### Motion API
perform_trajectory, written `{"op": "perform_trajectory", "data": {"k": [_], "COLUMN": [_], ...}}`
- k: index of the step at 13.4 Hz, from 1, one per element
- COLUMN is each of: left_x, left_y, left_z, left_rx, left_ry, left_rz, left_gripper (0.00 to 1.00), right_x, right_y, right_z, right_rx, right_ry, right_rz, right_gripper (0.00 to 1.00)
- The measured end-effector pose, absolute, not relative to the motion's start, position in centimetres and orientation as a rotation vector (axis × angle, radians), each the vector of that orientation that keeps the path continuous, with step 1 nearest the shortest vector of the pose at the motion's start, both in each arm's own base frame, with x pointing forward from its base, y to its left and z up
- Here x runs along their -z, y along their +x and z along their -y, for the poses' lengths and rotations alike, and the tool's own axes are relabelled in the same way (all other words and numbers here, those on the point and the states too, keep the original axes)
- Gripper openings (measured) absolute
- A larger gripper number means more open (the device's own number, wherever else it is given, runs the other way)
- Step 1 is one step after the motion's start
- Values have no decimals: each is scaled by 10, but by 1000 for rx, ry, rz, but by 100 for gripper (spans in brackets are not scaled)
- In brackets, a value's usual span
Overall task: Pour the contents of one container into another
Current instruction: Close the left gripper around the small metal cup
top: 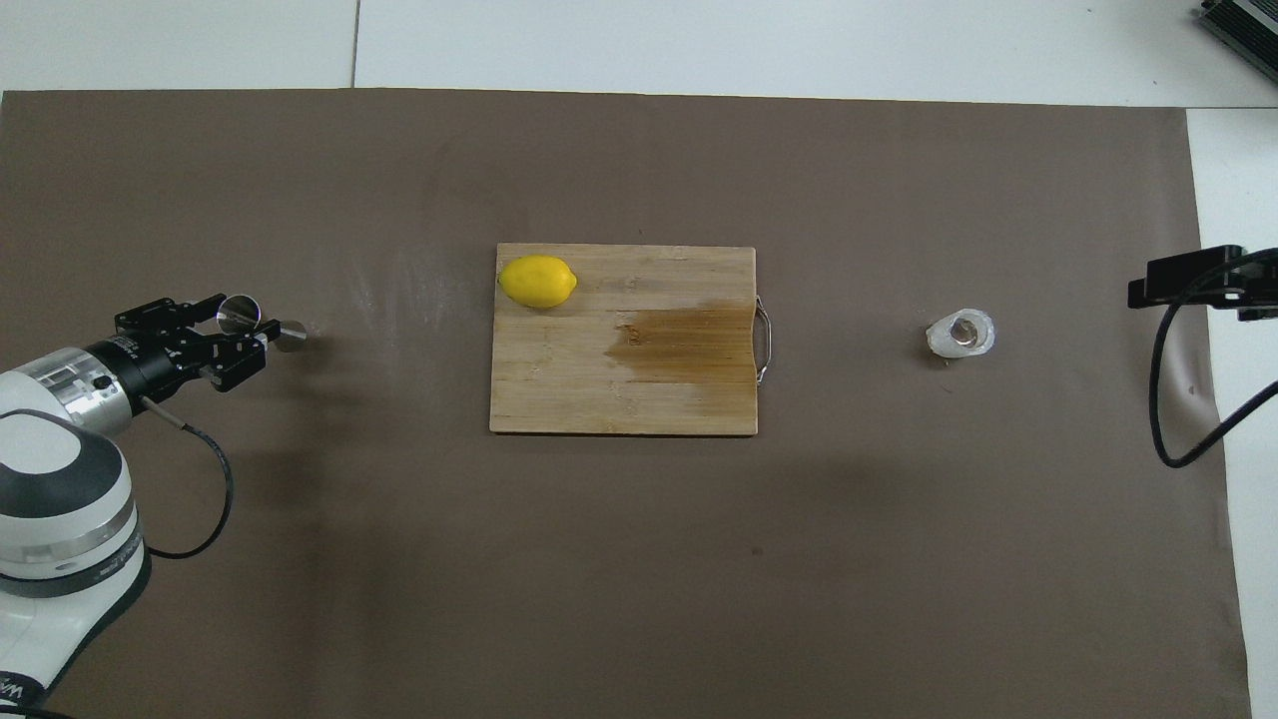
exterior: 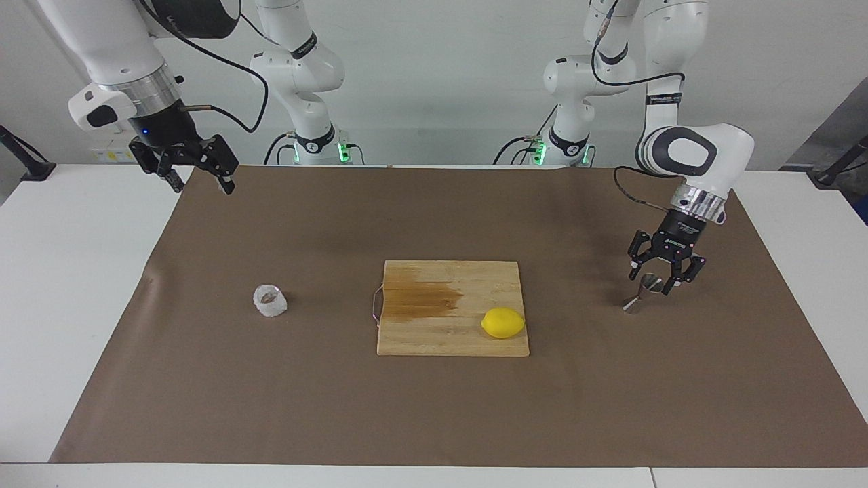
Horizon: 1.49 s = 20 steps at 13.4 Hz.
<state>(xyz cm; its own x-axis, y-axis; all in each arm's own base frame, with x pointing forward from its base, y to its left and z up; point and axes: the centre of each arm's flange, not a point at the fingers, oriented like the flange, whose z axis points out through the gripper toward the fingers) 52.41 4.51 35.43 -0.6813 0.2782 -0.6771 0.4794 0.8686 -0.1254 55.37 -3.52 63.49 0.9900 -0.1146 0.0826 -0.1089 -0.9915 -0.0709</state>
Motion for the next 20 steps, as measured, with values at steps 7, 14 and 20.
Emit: {"op": "perform_trajectory", "data": {"k": [7, 14, 20], "left_x": [-354, -352, -349], "left_y": [524, 523, 521], "left_z": [-46, -46, -47], "left_rx": [383, 383, 382], "left_ry": [543, 539, 538], "left_rz": [-2356, -2360, -2366], "left_gripper": [67, 68, 68], "right_x": [-635, -635, -635], "right_y": [554, 554, 554], "right_z": [35, 35, 35], "right_rx": [133, 133, 133], "right_ry": [-3068, -3068, -3068], "right_rz": [-172, -172, -172], "right_gripper": [100, 100, 100]}}
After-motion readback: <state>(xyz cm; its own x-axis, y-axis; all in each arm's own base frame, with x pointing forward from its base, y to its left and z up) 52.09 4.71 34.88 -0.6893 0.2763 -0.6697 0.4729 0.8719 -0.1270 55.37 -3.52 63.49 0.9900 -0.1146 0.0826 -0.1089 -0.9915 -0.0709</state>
